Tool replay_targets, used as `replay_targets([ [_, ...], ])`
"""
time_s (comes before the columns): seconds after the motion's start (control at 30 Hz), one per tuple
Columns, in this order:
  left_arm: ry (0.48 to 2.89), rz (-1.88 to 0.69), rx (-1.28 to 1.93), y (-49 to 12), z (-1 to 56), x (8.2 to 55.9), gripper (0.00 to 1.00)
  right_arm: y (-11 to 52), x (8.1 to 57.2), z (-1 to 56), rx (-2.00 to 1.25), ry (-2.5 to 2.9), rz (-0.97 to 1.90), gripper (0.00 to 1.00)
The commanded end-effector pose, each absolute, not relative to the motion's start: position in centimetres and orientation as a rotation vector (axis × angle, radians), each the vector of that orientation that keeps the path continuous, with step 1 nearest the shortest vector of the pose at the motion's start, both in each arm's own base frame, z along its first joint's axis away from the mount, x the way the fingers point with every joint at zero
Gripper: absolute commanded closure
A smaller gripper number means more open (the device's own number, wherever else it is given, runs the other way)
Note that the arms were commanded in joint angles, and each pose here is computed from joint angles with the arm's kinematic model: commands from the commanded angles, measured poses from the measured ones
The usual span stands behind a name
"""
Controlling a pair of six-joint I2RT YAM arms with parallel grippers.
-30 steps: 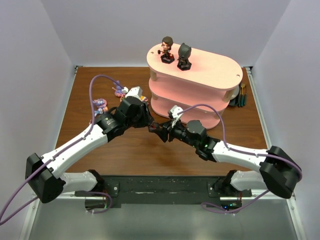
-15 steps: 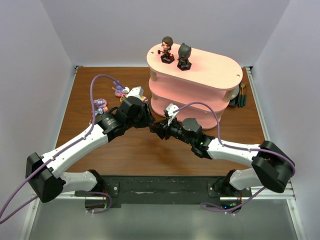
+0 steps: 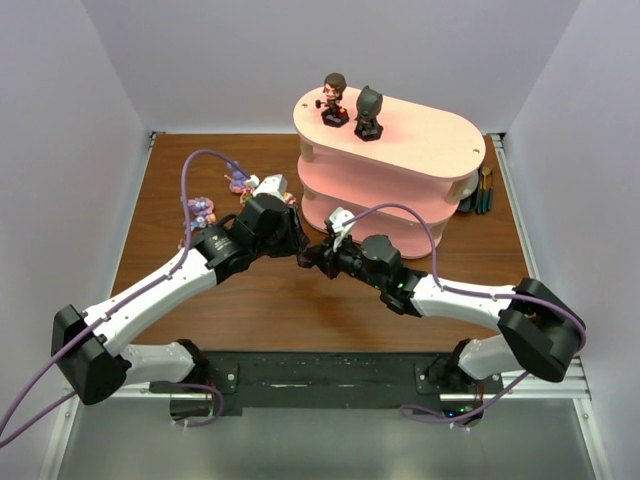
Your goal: Place and organize the plastic toys onto the shelf
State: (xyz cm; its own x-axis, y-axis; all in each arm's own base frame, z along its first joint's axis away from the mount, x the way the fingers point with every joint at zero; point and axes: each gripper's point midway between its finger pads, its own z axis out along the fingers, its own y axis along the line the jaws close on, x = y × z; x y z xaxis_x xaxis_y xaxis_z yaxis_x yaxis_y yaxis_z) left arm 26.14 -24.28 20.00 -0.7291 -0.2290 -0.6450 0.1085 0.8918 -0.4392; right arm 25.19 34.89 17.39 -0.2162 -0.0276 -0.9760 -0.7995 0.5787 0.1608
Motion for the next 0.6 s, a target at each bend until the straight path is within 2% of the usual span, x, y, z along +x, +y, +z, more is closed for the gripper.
replay_targets([
  [0.0, 2.254, -0.659, -0.072, -25.4, 22.6, 26.6, 0.89, 35.9, 25.9, 21.0, -0.684, 1.545, 0.841, 0.98],
  [0.1, 2.252, -0.656, -0.061, -25.4, 22.6, 26.5, 0.78, 35.8, 25.8, 21.3, -0.685, 1.539, 0.842, 1.00],
  [0.13, 2.253, -0.653, -0.059, -25.3, 22.6, 26.5, 0.69, 35.8, 25.7, 21.4, -0.688, 1.538, 0.844, 1.00],
  [0.3, 2.232, -0.657, -0.052, -24.9, 23.4, 26.2, 0.49, 35.7, 25.5, 21.7, -0.690, 1.537, 0.851, 1.00],
  [0.33, 2.222, -0.653, -0.052, -24.7, 23.7, 26.3, 0.39, 35.7, 25.5, 21.9, -0.689, 1.534, 0.855, 1.00],
  [0.4, 2.187, -0.665, -0.054, -24.4, 25.0, 26.2, 0.28, 35.6, 25.4, 22.1, -0.686, 1.534, 0.857, 1.00],
  [0.43, 2.170, -0.649, -0.053, -24.1, 25.5, 26.3, 0.19, 35.6, 25.3, 22.1, -0.684, 1.535, 0.860, 1.00],
  [0.5, 2.125, -0.654, -0.052, -23.5, 27.4, 26.2, 0.14, 35.4, 25.1, 22.5, -0.678, 1.530, 0.865, 1.00],
  [0.53, 2.101, -0.639, -0.038, -23.1, 28.2, 26.3, 0.06, 35.2, 25.1, 22.6, -0.675, 1.530, 0.866, 1.00],
  [0.57, 2.062, -0.650, -0.032, -22.8, 29.7, 26.2, 0.05, 35.1, 24.9, 22.7, -0.674, 1.537, 0.865, 1.00],
])
